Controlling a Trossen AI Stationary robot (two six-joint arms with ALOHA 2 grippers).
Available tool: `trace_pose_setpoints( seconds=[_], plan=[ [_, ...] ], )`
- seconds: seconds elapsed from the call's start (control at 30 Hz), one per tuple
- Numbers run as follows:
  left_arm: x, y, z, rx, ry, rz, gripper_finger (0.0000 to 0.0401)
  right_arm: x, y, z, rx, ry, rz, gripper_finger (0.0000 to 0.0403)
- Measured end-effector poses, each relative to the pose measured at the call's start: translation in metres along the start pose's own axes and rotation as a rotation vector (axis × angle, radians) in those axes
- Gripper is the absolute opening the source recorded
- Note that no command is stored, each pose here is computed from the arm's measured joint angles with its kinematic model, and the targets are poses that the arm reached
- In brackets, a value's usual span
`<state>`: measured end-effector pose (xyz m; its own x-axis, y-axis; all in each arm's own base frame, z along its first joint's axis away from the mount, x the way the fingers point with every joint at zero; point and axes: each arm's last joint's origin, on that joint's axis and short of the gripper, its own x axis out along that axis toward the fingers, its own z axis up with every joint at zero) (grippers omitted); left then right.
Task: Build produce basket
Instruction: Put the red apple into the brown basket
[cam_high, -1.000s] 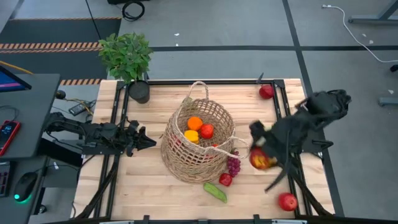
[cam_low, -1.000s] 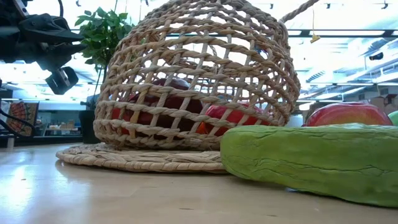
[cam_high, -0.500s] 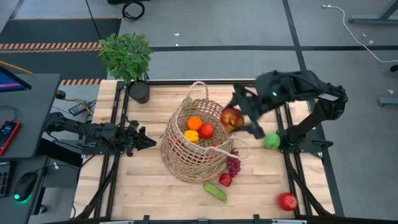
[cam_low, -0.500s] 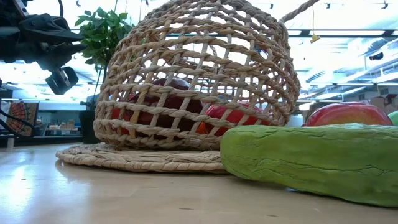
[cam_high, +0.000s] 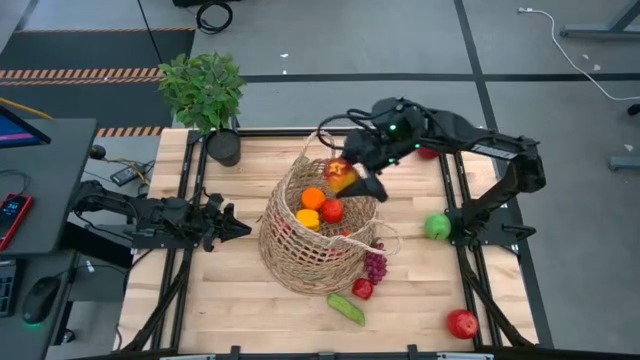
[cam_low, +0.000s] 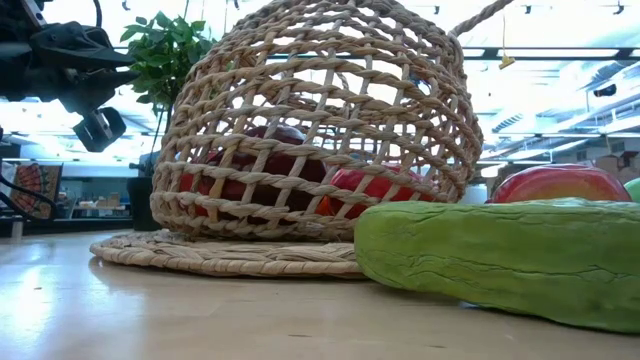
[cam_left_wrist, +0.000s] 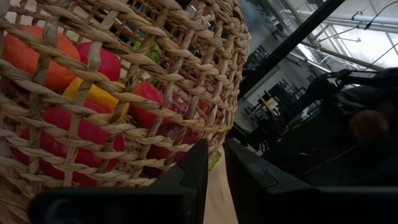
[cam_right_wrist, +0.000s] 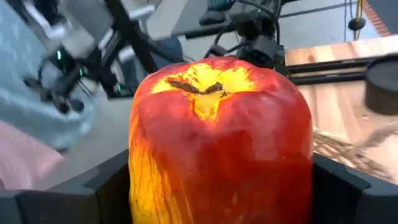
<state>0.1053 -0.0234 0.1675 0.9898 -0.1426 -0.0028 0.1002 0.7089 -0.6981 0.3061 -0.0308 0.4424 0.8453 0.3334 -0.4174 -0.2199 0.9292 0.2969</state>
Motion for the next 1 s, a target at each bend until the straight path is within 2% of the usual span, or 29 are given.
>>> trace_pose_setpoints(
  seconds=[0.13, 0.27, 0.53, 0.63, 0.83, 1.0],
  plan=[
    [0.0, 0.0, 0.0, 0.0, 0.0, 0.0, 0.0062, 0.021, -0.019, -0.012, 0.16, -0.069, 0.009, 0.0346],
    [0.0, 0.0, 0.0, 0.0, 0.0, 0.0, 0.0058, 0.039, -0.035, -0.033, 0.336, -0.072, 0.051, 0.0346],
    [0.0, 0.0, 0.0, 0.0, 0.0, 0.0, 0.0063, 0.062, -0.058, -0.061, 0.654, -0.205, 0.112, 0.0346],
    [0.0, 0.0, 0.0, 0.0, 0.0, 0.0, 0.006, 0.065, -0.061, -0.067, 0.729, -0.251, 0.094, 0.0346],
    [0.0, 0.0, 0.0, 0.0, 0.0, 0.0, 0.0059, 0.066, -0.066, -0.066, 0.836, -0.395, -0.032, 0.0346],
    [0.0, 0.0, 0.0, 0.0, 0.0, 0.0, 0.0063, 0.064, -0.067, -0.062, 0.881, -0.482, -0.06, 0.0346]
  ],
)
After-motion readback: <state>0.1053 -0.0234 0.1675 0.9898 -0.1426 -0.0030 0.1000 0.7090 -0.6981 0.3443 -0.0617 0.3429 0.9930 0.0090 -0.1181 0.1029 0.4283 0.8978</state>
